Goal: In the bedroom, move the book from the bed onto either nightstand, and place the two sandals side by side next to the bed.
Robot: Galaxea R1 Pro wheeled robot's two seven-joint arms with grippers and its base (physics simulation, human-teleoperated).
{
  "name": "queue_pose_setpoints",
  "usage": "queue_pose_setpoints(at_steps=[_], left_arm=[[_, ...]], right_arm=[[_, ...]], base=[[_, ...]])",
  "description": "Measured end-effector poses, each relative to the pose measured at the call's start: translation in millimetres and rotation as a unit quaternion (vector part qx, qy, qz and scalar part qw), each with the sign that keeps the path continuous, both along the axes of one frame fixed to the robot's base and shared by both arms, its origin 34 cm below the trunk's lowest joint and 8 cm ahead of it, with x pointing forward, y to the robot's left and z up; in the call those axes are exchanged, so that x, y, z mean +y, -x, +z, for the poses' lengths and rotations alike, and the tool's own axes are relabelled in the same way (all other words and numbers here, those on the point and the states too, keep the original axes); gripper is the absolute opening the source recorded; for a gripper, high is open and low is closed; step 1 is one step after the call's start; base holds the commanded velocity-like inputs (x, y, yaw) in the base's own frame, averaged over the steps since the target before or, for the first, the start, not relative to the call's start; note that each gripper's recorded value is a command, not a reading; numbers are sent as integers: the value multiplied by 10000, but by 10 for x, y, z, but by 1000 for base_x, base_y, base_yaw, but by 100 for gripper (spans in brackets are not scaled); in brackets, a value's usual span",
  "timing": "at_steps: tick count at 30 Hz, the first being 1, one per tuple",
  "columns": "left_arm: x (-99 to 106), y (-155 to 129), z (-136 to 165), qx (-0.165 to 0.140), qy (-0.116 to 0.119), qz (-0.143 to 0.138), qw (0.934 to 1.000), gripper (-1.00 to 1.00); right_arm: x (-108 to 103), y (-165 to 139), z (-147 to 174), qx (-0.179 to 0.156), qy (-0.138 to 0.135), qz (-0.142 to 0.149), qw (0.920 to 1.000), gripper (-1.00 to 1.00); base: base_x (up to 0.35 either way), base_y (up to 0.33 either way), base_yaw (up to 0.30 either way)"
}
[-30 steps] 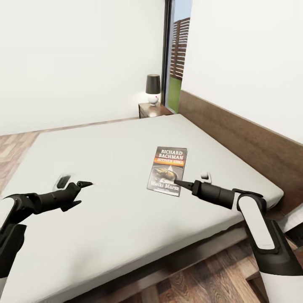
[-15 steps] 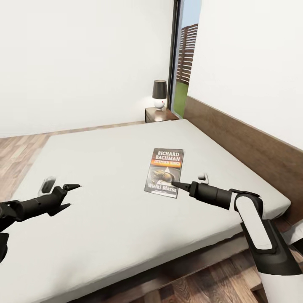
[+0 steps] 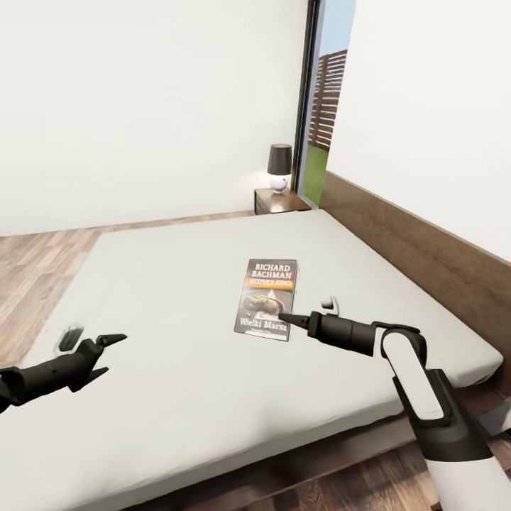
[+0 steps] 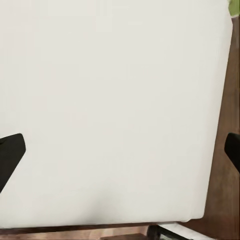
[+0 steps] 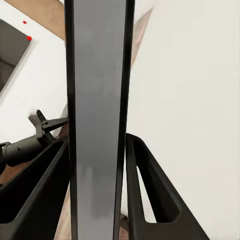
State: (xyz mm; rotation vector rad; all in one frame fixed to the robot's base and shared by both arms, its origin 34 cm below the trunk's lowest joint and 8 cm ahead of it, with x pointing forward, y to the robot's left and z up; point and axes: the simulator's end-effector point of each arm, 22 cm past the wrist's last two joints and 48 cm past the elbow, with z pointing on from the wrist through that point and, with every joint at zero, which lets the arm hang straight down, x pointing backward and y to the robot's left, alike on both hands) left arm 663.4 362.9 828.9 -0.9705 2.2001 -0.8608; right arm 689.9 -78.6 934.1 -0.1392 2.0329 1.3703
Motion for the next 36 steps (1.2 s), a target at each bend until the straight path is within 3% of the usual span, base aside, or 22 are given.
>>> queue_pose_setpoints(at_steps=[6,12,16,20,25,36], left_arm=[[92,131,256,-544,402,36,9977,100],[-68,248,150,-450,158,-178,9987,100],[-230,277,103,-338,35,-345,9988,100],[-225,291,136,-296,-58,-351,9989,100],[-133,324,114,-166,-413,-322,9985,100],[-42,354,185,-58,-474,-152,9987,100]], right_arm=[[59,12,87,39,40,19,10000,-100],[327,145,176,60,74,302,9995,-100],[488,211,184,80,242,401,9989,-100],[517,224,260,65,283,408,9987,-100],[539,238,358,40,323,410,9986,-100],[543,260,604,-35,339,405,9986,-100]], base=[[0,0,110],[0,0,110],[0,0,110],[0,0,110],[0,0,110],[0,0,110]])
